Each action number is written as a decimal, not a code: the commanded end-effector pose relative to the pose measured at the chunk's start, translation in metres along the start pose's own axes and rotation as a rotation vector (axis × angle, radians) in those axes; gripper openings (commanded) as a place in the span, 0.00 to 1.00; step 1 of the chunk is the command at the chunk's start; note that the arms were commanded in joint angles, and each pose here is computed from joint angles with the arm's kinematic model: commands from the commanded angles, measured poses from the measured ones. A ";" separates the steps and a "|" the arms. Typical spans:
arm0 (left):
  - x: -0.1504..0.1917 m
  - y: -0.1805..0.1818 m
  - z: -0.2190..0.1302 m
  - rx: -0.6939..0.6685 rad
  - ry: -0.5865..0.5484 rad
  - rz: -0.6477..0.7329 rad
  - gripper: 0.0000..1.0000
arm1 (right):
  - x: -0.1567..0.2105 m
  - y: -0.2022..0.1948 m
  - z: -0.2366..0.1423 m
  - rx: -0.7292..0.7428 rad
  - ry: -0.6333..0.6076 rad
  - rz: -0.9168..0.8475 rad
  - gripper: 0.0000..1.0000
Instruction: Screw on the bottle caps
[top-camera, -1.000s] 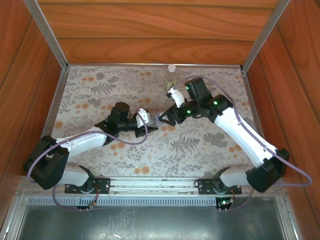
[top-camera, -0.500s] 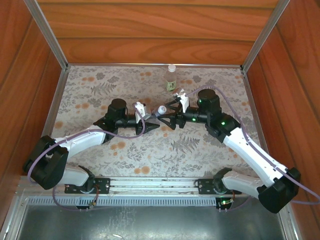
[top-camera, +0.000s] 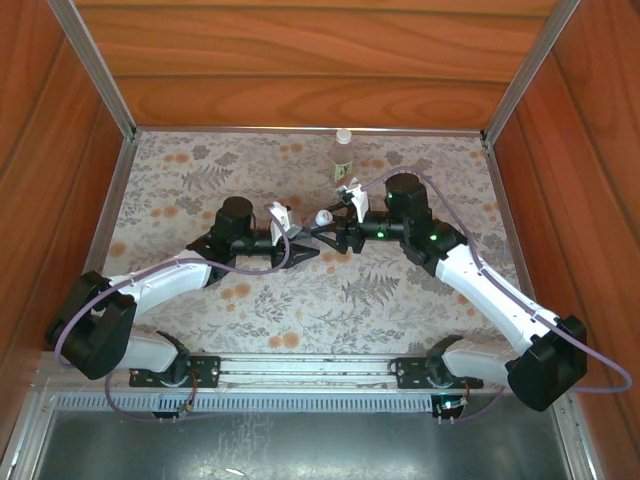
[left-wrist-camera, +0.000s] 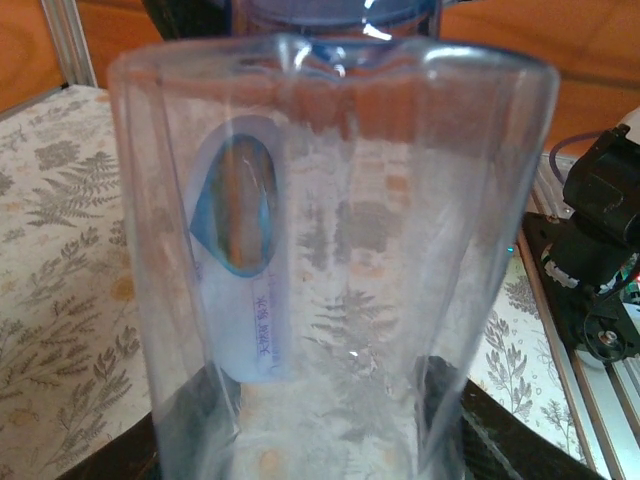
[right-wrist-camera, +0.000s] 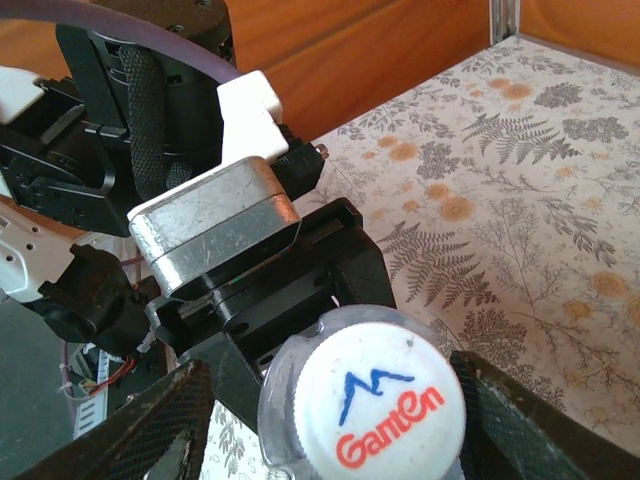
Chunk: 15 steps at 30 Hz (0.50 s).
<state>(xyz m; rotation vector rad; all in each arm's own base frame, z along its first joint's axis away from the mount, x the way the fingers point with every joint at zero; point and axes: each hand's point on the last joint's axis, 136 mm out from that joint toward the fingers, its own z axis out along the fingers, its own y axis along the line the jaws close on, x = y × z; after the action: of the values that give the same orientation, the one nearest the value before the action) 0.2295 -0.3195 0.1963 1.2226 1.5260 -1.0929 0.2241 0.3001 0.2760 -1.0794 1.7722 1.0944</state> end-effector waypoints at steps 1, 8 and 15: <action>-0.035 -0.003 -0.002 0.022 -0.077 0.074 0.49 | 0.015 0.005 0.005 -0.048 0.062 0.011 0.68; -0.034 -0.005 -0.002 0.026 -0.077 0.076 0.49 | 0.018 -0.012 0.010 0.028 0.069 0.015 0.76; -0.032 -0.003 -0.001 0.023 -0.072 0.080 0.49 | 0.016 -0.004 0.010 -0.022 0.061 0.019 0.58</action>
<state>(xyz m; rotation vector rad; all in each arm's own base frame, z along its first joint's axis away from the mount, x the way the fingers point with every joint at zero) 0.2319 -0.3222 0.2075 1.2202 1.4872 -1.0924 0.2289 0.3026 0.2531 -1.1060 1.8414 1.0769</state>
